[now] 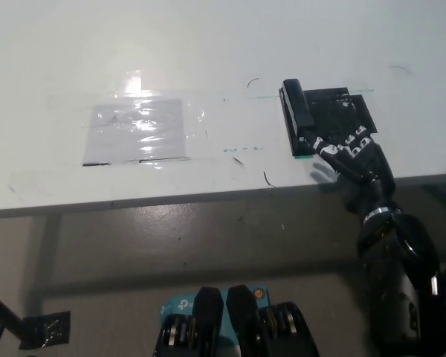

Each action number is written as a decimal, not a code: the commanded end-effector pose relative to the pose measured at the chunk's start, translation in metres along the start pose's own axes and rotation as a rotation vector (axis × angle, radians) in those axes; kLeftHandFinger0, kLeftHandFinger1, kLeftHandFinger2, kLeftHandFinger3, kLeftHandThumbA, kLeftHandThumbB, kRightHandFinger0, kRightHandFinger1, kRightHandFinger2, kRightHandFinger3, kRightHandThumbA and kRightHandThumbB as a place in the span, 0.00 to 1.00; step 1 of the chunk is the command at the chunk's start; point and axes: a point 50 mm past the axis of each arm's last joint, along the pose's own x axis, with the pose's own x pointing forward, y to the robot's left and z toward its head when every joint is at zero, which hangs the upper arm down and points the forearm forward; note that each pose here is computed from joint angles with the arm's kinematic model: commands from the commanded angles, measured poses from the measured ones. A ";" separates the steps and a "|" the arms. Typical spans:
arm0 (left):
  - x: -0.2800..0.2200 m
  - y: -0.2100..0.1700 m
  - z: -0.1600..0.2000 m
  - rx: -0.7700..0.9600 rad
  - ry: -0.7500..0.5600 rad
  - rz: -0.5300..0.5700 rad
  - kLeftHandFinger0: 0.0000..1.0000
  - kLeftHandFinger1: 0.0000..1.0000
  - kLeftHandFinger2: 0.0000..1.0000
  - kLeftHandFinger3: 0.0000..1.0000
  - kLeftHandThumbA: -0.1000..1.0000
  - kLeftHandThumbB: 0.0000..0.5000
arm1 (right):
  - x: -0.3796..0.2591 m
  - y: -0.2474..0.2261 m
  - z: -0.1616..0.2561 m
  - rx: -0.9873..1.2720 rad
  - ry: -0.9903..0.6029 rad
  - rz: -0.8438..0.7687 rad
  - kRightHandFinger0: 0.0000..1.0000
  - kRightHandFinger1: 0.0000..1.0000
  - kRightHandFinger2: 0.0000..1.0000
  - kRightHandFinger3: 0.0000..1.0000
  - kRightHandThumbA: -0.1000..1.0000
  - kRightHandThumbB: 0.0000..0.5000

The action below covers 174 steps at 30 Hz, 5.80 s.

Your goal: A stapler is kept infront of the robot on the black mark on the desk and the robot uses its right hand to lift the top of the stapler to open it

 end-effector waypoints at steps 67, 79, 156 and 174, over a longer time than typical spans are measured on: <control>-0.024 0.010 -0.002 0.010 0.014 0.012 0.45 0.55 0.65 0.78 0.87 0.00 | 0.037 0.098 0.030 0.418 0.123 -0.019 0.77 0.89 0.96 1.00 0.83 0.00; -0.028 0.012 -0.003 0.015 0.029 0.012 0.44 0.54 0.65 0.77 0.89 0.00 | 0.054 0.140 0.060 0.392 0.086 0.026 0.70 0.79 0.86 1.00 0.76 0.00; -0.030 0.019 -0.002 -0.012 -0.027 0.006 0.28 0.44 0.57 0.72 0.88 0.00 | 0.022 0.064 0.024 0.221 0.121 0.057 0.76 0.82 0.92 1.00 0.78 0.00; -0.029 0.020 -0.001 -0.016 -0.015 0.004 0.28 0.45 0.60 0.73 0.90 0.00 | -0.020 0.022 0.059 0.224 0.079 0.098 0.77 0.87 0.96 1.00 0.88 0.00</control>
